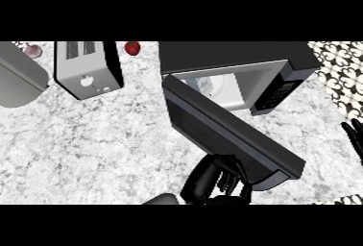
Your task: Pick up the milk, place it into the microwave and close the microwave
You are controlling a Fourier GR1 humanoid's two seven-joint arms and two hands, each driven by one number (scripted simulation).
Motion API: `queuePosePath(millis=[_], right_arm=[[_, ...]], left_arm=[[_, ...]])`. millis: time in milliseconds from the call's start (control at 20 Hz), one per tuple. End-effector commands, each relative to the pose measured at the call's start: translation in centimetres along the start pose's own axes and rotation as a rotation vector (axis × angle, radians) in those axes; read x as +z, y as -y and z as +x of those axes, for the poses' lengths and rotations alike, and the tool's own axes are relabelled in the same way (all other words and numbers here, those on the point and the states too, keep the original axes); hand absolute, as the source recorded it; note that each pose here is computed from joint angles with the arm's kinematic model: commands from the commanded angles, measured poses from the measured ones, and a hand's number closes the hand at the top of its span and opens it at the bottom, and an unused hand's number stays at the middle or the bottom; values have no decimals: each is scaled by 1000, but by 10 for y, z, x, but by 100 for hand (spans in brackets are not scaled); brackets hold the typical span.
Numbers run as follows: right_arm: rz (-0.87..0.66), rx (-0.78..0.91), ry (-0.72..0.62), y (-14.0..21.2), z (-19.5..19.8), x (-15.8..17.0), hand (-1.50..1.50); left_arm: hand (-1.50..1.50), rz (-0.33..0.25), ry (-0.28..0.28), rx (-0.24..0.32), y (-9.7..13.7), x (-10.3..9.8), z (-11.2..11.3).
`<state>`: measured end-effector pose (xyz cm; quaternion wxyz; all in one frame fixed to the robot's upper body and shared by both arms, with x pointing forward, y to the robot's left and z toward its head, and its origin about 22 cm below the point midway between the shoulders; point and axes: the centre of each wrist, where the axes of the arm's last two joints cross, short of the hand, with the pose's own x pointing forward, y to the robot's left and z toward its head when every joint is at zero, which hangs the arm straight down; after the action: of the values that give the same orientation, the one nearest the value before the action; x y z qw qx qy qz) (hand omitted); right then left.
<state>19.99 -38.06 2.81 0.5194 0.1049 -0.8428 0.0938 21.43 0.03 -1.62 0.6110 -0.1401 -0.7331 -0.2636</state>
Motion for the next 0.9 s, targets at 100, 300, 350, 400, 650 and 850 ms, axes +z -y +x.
queuePosePath(millis=[100,300,350,400,650,850], right_arm=[[131,-49,28,0,18,-15,-150],[165,-74,56,-5,24,-23,-150],[181,-69,52,-7,27,-28,-150],[182,-60,55,0,33,-29,-150],[198,-107,67,-4,37,-33,-150],[233,-114,72,-4,45,-38,-150]], left_arm=[[150,82,62,2,-12,-31,17],[150,160,38,17,-24,-47,22],[150,168,26,17,-24,-47,20],[150,190,29,15,-27,-53,23],[150,274,-2,42,-46,-75,30],[150,353,60,122,-59,-89,46]])
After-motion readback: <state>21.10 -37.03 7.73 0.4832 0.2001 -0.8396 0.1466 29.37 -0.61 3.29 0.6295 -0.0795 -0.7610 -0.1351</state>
